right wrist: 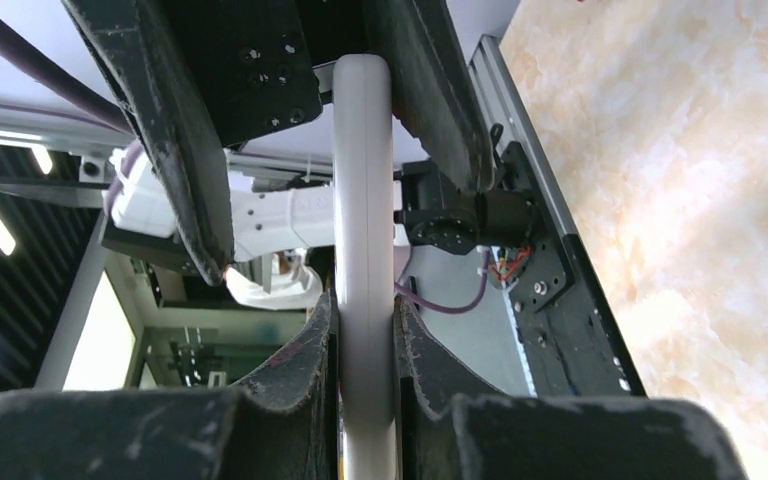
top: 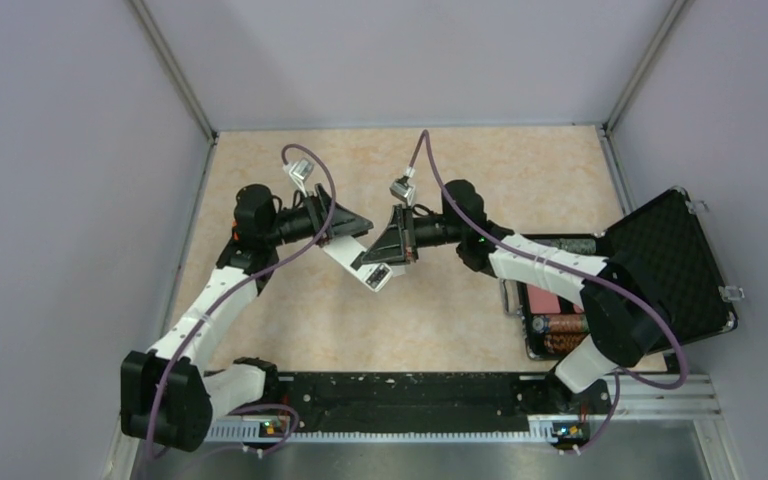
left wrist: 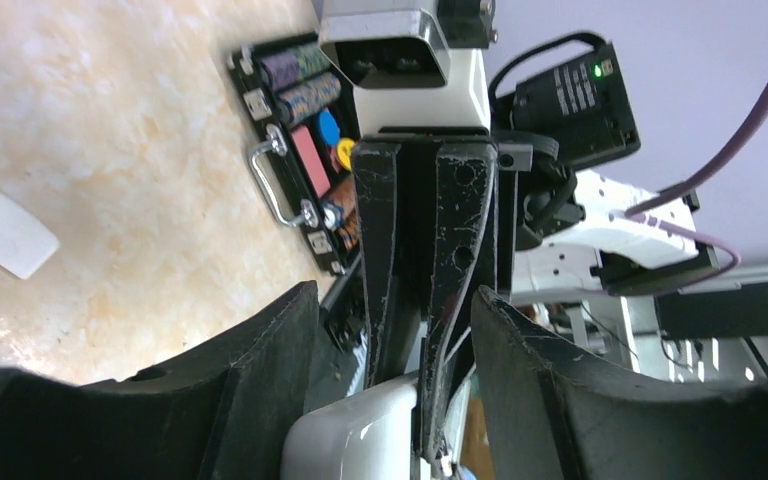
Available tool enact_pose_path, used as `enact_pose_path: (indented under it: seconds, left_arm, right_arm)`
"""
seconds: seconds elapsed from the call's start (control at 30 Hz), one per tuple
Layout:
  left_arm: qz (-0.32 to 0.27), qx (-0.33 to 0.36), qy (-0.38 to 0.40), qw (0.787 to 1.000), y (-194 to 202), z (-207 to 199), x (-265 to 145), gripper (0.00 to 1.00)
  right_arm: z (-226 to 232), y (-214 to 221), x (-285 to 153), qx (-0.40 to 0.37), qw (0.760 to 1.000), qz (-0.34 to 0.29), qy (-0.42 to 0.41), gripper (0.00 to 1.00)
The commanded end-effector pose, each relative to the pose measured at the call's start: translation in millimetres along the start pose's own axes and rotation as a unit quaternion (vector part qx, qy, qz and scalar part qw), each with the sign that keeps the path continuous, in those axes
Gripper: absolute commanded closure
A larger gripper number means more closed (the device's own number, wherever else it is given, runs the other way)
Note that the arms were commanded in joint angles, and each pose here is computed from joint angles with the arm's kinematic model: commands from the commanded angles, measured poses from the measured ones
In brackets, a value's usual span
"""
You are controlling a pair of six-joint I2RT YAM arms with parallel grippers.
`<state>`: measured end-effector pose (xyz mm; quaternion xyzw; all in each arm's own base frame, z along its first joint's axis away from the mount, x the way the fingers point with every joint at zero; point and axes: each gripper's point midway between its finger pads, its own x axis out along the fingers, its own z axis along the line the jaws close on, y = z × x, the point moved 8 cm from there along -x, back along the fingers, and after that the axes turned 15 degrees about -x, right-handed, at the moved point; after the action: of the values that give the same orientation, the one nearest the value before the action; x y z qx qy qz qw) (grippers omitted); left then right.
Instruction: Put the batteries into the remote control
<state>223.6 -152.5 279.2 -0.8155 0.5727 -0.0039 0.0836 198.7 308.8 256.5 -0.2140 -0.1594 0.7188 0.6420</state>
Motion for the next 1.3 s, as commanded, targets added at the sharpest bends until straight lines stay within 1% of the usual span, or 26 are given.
enact_pose_path:
  seconds: [0.0, 0.17, 0.3, 0.43, 0.53, 0.6, 0.67, 0.77, 0.93, 0.97, 1.07, 1.13, 1.17, 1.2, 1.27]
  left_arm:
    - [-0.058, 0.032, -0.004, 0.998, -1.0, -21.1, -4.6, 0.38]
    - [-0.094, 0.054, -0.028, 0.994, -2.7, -21.8, -10.2, 0.38]
    - [-0.104, 0.067, -0.050, 0.991, -6.5, -23.5, -17.2, 0.38]
    - [-0.094, 0.045, -0.027, 0.994, -6.5, -29.9, -15.2, 0.38]
    - [-0.085, 0.010, -0.001, 0.996, -5.1, -29.8, -12.7, 0.39]
    - [-0.088, -0.012, 0.024, 0.996, -3.7, -29.3, -10.6, 0.41]
    - [-0.095, -0.021, 0.048, 0.994, -2.5, -30.5, -10.4, 0.45]
    - [-0.106, -0.029, 0.044, 0.993, -1.2, -27.1, -10.7, 0.50]
    - [-0.121, -0.030, 0.039, 0.991, 1.8, -24.7, -12.9, 0.51]
    - [-0.123, -0.030, 0.039, 0.991, 2.1, -25.2, -13.4, 0.53]
    - [-0.130, -0.031, 0.037, 0.990, 1.5, -24.0, -13.6, 0.68]
    - [-0.130, -0.030, 0.036, 0.990, 0.4, -24.0, -13.0, 0.86]
    - [-0.128, -0.031, 0.035, 0.991, -0.2, -23.2, -12.3, 0.98]
    - [-0.125, -0.032, 0.032, 0.991, -0.8, -22.3, -11.5, 1.00]
    - [-0.121, -0.032, 0.026, 0.992, -2.0, -22.3, -10.6, 1.00]
  right_arm:
    - [33.1, -28.5, -2.3, -0.044, 0.992, -0.113, -0.018, 1.00]
    - [38.7, -29.2, -8.2, -0.051, 0.991, -0.121, -0.008, 1.00]
    - [45.7, -27.4, -13.9, -0.063, 0.991, -0.118, -0.001, 1.00]
    - [47.9, -26.7, -17.4, -0.065, 0.990, -0.124, 0.011, 1.00]
    - [46.1, -29.6, -14.8, -0.060, 0.990, -0.129, 0.007, 1.00]
    - [45.1, -31.6, -12.2, -0.057, 0.989, -0.133, 0.000, 1.00]
    - [40.8, -32.7, -10.0, -0.049, 0.990, -0.135, 0.004, 1.00]
    - [36.6, -34.2, -7.9, -0.035, 0.989, -0.146, 0.010, 1.00]
    - [28.0, -36.0, -3.3, -0.010, 0.986, -0.164, 0.019, 1.00]
    - [26.4, -36.0, -2.6, -0.006, 0.986, -0.166, 0.021, 1.00]
    - [21.7, -34.7, 1.0, 0.002, 0.987, -0.160, 0.024, 1.00]
    - [18.6, -32.9, 2.6, 0.008, 0.987, -0.155, 0.029, 1.00]
    - [18.1, -31.9, 3.2, 0.010, 0.988, -0.152, 0.030, 1.00]
    - [16.4, -30.7, 3.6, 0.013, 0.988, -0.148, 0.033, 1.00]
    - [14.2, -29.1, 3.6, 0.016, 0.989, -0.141, 0.044, 1.00]
